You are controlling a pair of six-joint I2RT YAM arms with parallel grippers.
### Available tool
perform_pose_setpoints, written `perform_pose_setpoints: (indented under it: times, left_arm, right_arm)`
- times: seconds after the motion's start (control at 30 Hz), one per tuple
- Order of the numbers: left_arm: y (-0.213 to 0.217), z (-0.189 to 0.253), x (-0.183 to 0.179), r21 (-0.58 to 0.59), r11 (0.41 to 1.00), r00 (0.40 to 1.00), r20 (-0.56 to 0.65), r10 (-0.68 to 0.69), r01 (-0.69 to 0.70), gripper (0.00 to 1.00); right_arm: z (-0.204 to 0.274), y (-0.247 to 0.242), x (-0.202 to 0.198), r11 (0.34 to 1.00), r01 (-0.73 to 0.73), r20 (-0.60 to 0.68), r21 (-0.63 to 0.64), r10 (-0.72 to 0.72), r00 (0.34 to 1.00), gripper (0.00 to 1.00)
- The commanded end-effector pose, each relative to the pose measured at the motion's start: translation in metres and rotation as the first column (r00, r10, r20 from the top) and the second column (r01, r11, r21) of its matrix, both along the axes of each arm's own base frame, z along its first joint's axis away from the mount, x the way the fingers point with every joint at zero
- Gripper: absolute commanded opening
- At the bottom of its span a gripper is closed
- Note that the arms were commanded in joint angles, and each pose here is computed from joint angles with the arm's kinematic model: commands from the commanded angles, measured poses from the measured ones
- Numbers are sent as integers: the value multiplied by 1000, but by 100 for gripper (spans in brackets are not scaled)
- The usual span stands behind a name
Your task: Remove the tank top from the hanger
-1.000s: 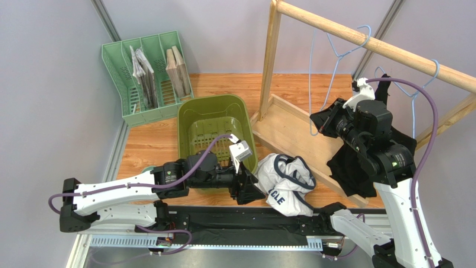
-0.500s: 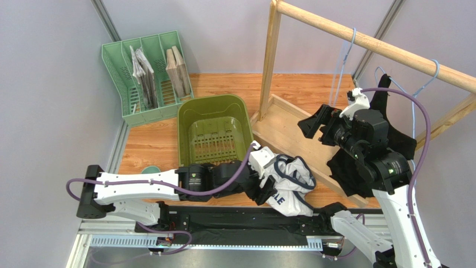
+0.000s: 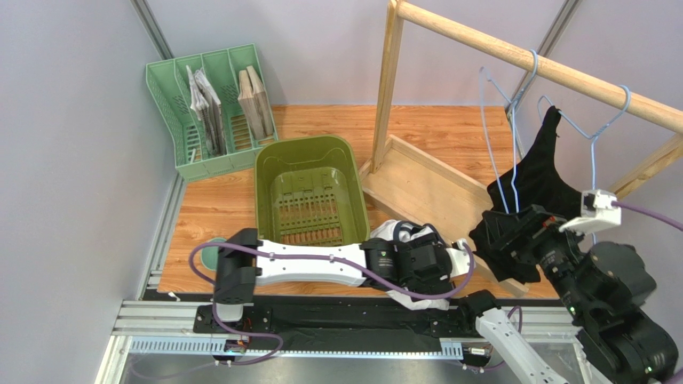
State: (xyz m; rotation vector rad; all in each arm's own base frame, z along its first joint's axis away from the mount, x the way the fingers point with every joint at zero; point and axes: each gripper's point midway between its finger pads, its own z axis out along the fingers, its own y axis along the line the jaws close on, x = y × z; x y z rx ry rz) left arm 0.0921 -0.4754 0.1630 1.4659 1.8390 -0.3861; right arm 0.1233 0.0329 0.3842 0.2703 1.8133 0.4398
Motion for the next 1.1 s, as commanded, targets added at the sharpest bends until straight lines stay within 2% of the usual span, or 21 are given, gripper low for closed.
perform_pose_setpoints:
  times: [0.0,0.17,0.3,0.4,0.47,0.57,0.63,0.8,0.9,0.93,0.97,1.0,1.07]
  left_arm:
    - [3,-27,11,160,984,997,2,-81,79,88]
    - [14,-69,34,298,955,999,31,-15,6,89]
    - [23,-85,67,273,959,997,-11,76,-71,88]
    - [27,-102,81,291,954,994,-59,96,-75,88]
    - [24,-112,83,302,951,992,-79,94,-66,89]
    - [12,-125,73,276,961,980,-191,59,-4,89]
    - [3,-133,60,225,974,943,-328,57,19,88]
    - [4,-145,54,219,976,909,-407,83,9,81]
    - [3,-146,42,195,981,883,-464,71,24,68]
    - [4,-146,40,194,981,876,-475,77,19,59]
    - [5,-147,37,195,980,870,-487,75,24,54]
    - [4,-145,27,177,983,847,-529,49,54,41]
    - [-3,-129,12,104,989,811,-584,-24,104,23]
  right_arm:
    - [-7,-19,-25,998,48,-9,-36,-48,999,100]
    - [-13,-24,-33,998,59,-3,-35,-59,998,100]
    - [-20,-22,-32,998,51,-16,-34,-51,999,100]
    - [-24,-19,-30,999,41,-21,-29,-42,999,99]
    - [-26,-17,-28,999,36,-25,-26,-36,999,99]
    - [-28,-15,-27,999,29,-29,-22,-30,999,99]
    - [-29,-15,-28,999,27,-29,-19,-27,999,99]
    - [-27,-16,-31,1000,27,-20,-17,-27,999,99]
    - [-27,-16,-30,1000,31,-20,-8,-31,999,99]
    - [-26,-14,-30,1000,24,-18,-2,-24,1000,99]
    - [-26,-13,-30,1000,20,-17,2,-20,1000,99]
    - [-27,-12,-29,1000,17,-18,7,-17,1000,99]
    - [-25,-9,-31,1000,-2,-12,17,2,1000,98]
